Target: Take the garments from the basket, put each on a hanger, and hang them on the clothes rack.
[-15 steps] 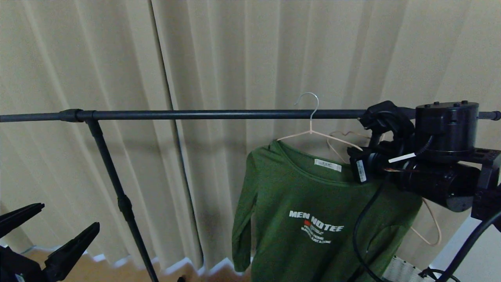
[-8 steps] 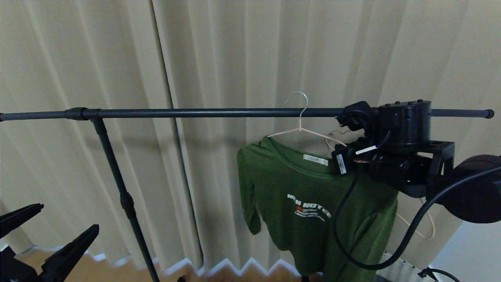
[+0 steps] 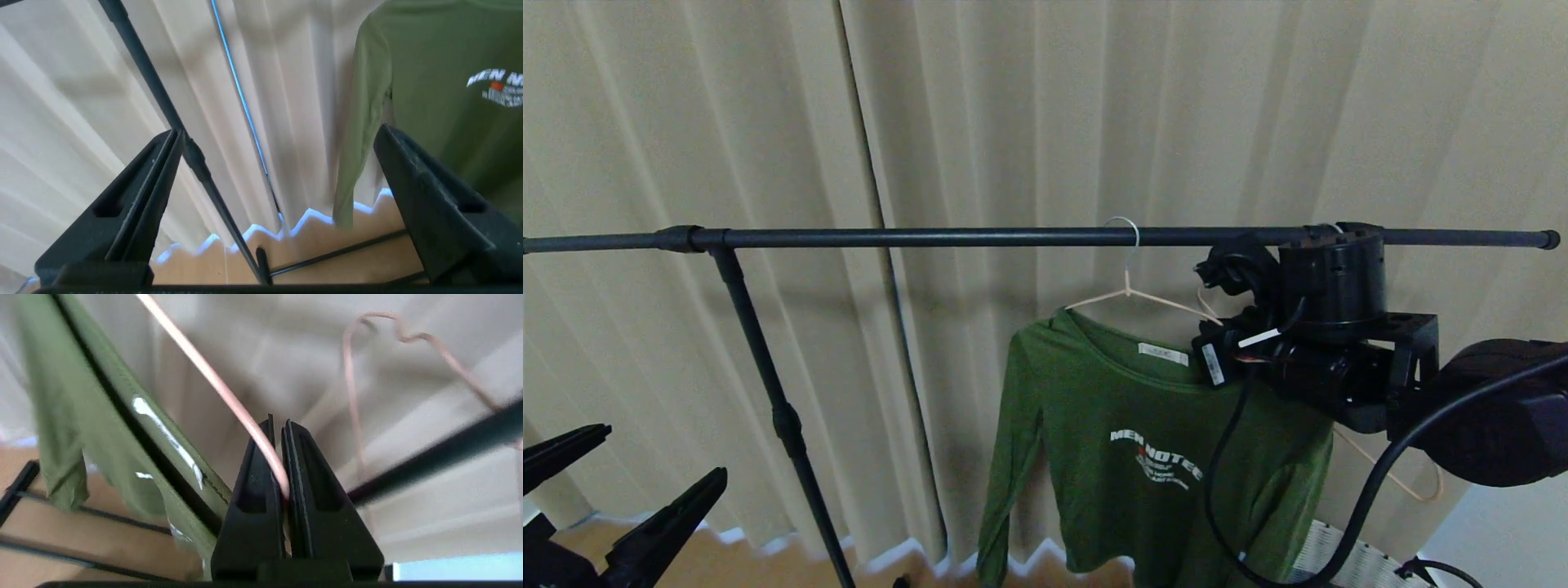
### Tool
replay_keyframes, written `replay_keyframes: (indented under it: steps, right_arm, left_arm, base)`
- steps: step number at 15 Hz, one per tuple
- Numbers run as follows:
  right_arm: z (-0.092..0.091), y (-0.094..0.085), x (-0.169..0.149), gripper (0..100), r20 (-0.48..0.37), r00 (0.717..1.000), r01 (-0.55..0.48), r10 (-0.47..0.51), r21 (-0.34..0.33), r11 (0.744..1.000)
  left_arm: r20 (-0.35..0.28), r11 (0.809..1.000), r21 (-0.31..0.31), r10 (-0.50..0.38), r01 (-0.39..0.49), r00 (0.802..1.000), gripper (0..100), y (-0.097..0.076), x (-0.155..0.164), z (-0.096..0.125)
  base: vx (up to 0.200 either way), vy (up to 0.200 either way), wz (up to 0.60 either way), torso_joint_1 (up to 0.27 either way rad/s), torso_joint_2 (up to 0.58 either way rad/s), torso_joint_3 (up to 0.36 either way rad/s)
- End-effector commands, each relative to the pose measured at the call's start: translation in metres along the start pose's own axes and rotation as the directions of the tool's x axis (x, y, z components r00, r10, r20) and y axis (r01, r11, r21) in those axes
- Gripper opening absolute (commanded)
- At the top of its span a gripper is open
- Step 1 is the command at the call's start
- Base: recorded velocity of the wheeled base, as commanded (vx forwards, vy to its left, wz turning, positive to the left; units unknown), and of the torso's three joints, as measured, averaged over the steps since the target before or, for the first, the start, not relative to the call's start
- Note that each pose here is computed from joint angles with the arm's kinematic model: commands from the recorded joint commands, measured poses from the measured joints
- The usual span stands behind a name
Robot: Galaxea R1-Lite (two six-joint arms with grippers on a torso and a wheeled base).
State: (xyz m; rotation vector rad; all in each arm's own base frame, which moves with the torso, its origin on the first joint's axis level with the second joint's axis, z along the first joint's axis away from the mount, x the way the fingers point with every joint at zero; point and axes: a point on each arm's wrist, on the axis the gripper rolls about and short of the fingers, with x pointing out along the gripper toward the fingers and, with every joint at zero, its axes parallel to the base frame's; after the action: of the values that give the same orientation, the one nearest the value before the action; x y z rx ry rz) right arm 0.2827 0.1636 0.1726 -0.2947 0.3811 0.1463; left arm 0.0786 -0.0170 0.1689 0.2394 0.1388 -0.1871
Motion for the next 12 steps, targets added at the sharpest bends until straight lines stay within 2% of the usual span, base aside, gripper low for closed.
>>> replay_keyframes:
  steps: [1, 2, 3, 6, 9, 12]
  right_arm:
    - [0.001, 0.01, -0.005, 0, 0.007, 1.0, -0.03, 0.03, -0.015, 0.999]
    - [0.0, 0.011, -0.005, 0, 0.007, 0.999, -0.034, 0.034, -0.017, 0.999]
    - [-0.001, 0.012, -0.006, 100, 0.002, 0.999, -0.037, 0.037, -0.022, 0.999]
    - [-0.005, 0.008, -0.014, 100, 0.004, 0.999, -0.042, 0.042, -0.005, 0.999]
    - [-0.01, -0.001, -0.035, 100, 0.073, 0.996, -0.055, 0.048, 0.095, 0.994]
    - [-0.019, -0.012, -0.059, 100, 0.177, 0.979, -0.128, 0.104, 0.129, 0.983]
  left_arm:
    - [0.0, 1.0, 0.0, 0.001, -0.001, 1.0, 100, 0.0, 0.0, 0.0]
    - [0.0, 1.0, 0.0, 0.001, -0.001, 1.0, 100, 0.0, 0.0, 0.0]
    - [0.001, 1.0, 0.0, 0.002, -0.002, 1.0, 100, 0.0, 0.0, 0.0]
    - [0.001, 1.0, 0.002, 0.002, -0.002, 1.0, 100, 0.0, 0.0, 0.0]
    - [0.005, 1.0, -0.004, 0.006, -0.006, 1.0, 100, 0.0, -0.001, 0.0]
    - [0.081, 1.0, -0.015, 0.023, -0.022, 0.996, 100, 0.0, -0.02, -0.005]
  base:
    - [0.0, 0.0, 0.0, 0.0, 0.0, 0.0]
    - [0.0, 0.0, 0.0, 0.0, 0.0, 0.0]
    - [0.0, 0.0, 0.0, 0.0, 0.0, 0.0]
    - [0.0, 0.0, 0.0, 0.0, 0.0, 0.0]
    - [0.0, 0.0, 0.0, 0.0, 0.0, 0.0]
    - [0.0, 0.0, 0.0, 0.0, 0.0, 0.0]
